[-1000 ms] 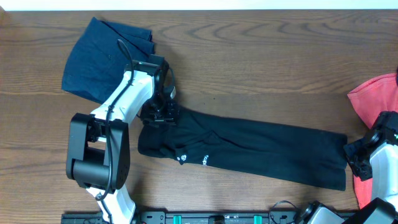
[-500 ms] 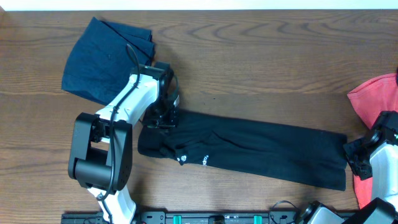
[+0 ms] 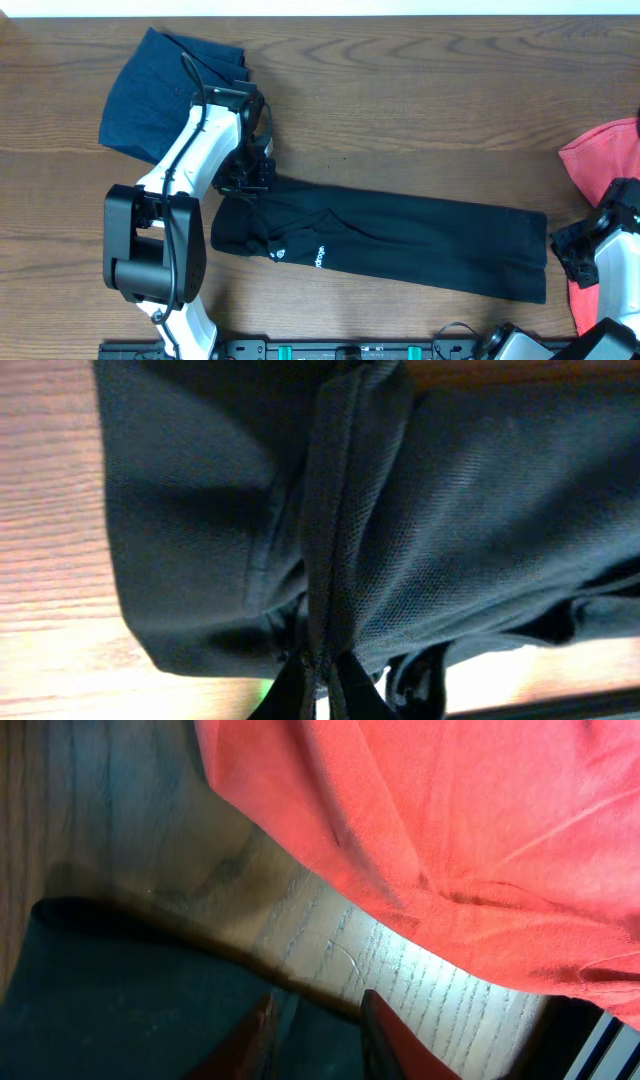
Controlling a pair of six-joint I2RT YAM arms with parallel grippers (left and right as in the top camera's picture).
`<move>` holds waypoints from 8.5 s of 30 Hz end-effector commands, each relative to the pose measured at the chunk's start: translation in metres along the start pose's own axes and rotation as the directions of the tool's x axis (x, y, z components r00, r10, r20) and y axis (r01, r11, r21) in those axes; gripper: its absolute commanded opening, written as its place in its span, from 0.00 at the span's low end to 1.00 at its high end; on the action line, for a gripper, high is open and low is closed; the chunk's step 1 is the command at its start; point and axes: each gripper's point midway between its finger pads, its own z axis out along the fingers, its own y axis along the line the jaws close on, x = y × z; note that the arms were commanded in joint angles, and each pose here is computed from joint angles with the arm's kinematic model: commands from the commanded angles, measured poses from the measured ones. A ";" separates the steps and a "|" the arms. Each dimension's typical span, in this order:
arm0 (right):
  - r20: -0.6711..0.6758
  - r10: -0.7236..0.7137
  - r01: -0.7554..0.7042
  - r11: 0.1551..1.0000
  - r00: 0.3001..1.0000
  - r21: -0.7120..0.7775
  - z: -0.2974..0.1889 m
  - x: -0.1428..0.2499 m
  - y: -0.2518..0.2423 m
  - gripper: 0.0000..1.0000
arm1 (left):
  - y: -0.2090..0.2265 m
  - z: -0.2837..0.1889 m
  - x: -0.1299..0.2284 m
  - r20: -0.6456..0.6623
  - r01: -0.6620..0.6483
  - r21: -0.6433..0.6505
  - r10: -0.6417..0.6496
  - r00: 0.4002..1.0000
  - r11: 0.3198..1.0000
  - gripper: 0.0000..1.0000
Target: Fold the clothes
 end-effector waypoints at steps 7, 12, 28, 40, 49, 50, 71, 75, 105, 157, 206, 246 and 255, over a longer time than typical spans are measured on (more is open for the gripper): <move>-0.034 -0.123 0.116 0.982 0.992 -0.152 0.004 0.009 0.025 0.53 | 0.017 -0.010 -0.011 0.062 0.011 -0.092 -0.005 0.998 0.996 0.53; -0.055 -0.263 0.236 0.924 0.963 -0.301 -0.003 0.024 0.052 0.29 | 0.006 -0.009 -0.012 0.066 0.026 -0.029 -0.024 0.998 0.999 0.40; -0.201 -0.068 0.020 0.974 0.977 -0.227 0.068 0.067 0.045 0.01 | -0.024 0.047 -0.022 0.136 -0.069 0.018 0.066 0.989 0.997 0.06; -0.188 -0.062 -0.034 0.883 0.980 -0.468 0.108 0.056 0.122 0.01 | -0.002 0.058 -0.096 0.476 -0.020 0.014 0.011 0.879 1.000 0.07; -0.061 -0.216 0.094 0.641 0.975 -0.761 0.055 0.029 0.174 0.22 | -0.004 0.023 -0.109 0.493 0.009 0.057 -0.036 0.869 0.998 0.09; -0.047 -0.226 0.101 0.600 0.973 -0.794 0.042 0.021 0.174 0.25 | -0.003 0.019 -0.107 0.485 0.013 0.057 -0.039 0.873 0.998 0.09; 0.337 -0.460 0.570 0.650 0.821 -0.502 -0.046 -0.094 0.149 0.60 | -0.009 -0.088 -0.032 0.488 -0.003 0.046 -0.019 0.873 0.999 0.76; 0.264 -0.509 0.567 0.653 0.819 -0.502 -0.023 -0.082 0.146 0.62 | -0.010 -0.099 -0.028 0.517 -0.009 0.048 -0.017 0.856 0.999 0.76; -0.009 -0.745 0.602 0.546 0.667 -0.582 0.058 0.010 0.157 0.23 | -0.010 -0.100 -0.028 0.521 -0.010 0.048 -0.017 0.853 0.999 0.77; 0.091 -0.841 0.838 0.510 0.533 -0.197 -0.040 0.070 0.190 0.02 | -0.010 -0.100 -0.028 0.521 -0.009 0.048 -0.017 0.853 0.999 0.77; -0.025 -0.843 0.714 0.471 0.538 -0.517 -0.019 0.075 0.185 0.39 | -0.010 -0.098 -0.026 0.512 -0.007 0.048 -0.018 0.859 0.999 0.77; -0.090 -0.738 0.480 0.521 0.669 -0.706 0.024 0.041 0.172 0.61 | -0.010 -0.098 -0.026 0.512 -0.008 0.048 -0.018 0.859 0.999 0.77; -0.115 -0.760 0.431 0.479 0.640 -0.764 0.027 0.056 0.176 0.33 | -0.010 -0.098 -0.026 0.512 -0.008 0.048 -0.018 0.859 0.999 0.78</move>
